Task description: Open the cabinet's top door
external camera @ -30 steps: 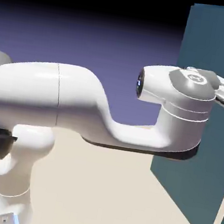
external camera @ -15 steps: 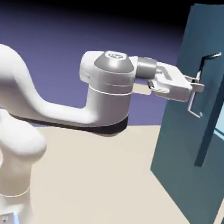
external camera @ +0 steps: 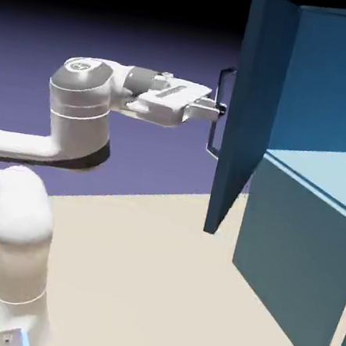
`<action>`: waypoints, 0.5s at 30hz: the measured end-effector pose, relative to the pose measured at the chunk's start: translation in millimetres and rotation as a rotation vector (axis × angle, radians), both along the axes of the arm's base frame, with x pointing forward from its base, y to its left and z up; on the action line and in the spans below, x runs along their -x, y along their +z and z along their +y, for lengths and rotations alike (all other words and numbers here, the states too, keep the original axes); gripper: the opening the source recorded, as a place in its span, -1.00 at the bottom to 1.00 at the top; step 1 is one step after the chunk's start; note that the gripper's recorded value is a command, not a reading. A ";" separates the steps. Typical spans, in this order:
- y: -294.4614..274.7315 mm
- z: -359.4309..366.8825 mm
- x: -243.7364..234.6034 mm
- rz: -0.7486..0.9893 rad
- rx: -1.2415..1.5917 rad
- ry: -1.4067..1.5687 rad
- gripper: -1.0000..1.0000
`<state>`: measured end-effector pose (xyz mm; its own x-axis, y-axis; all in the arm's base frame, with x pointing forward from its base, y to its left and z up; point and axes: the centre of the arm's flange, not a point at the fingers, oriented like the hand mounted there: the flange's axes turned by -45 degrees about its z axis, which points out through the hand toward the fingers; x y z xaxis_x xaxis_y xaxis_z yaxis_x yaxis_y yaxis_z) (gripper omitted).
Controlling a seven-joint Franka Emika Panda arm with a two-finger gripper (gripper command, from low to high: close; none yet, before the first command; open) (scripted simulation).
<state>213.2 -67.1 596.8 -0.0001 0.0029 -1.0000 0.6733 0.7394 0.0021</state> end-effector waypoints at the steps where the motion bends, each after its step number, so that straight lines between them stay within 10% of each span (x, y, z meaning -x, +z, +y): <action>1: 0.0 7.3 4.3 0.000 0.000 -0.017 -1.00; 15: -0.2 106.2 47.9 0.001 0.002 -0.231 -1.00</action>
